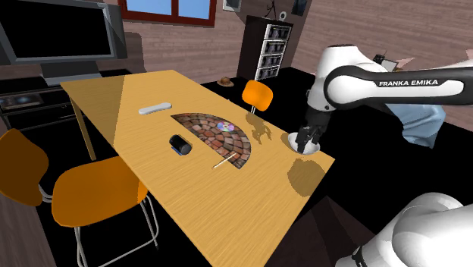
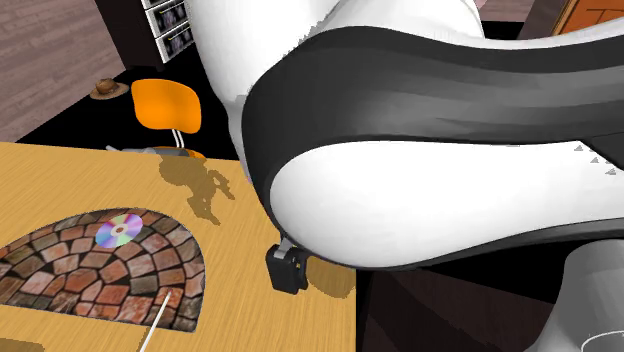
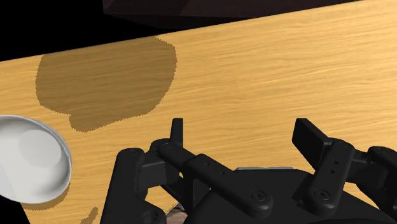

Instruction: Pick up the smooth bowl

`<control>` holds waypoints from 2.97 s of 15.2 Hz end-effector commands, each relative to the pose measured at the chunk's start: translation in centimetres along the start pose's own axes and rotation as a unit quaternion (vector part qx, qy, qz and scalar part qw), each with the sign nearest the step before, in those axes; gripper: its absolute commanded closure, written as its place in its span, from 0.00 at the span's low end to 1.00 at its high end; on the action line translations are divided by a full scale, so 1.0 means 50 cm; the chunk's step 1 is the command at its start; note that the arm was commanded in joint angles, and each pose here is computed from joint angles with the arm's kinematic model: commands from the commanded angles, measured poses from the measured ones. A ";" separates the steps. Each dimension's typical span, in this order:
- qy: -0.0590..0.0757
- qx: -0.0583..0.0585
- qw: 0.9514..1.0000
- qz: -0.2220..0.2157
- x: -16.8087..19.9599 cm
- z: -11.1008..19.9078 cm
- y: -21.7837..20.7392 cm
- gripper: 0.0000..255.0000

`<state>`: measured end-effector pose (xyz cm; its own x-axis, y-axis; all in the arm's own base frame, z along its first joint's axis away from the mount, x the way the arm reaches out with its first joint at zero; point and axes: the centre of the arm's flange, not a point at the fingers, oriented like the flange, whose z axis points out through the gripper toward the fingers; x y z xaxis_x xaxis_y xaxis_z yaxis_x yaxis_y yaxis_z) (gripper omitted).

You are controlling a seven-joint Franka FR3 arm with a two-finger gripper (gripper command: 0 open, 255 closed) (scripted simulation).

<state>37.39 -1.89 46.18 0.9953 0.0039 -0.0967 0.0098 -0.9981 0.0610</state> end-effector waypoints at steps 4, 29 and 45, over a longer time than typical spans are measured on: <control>0.001 -0.039 0.999 0.010 0.067 0.088 0.057 0.00; 0.005 -0.227 0.972 0.063 0.379 0.446 0.424 0.00; 0.005 -0.231 0.971 0.065 0.394 0.531 0.430 1.00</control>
<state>54.65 -24.89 19.21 0.9920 -0.1163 -0.0494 -0.0748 -0.8557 0.5121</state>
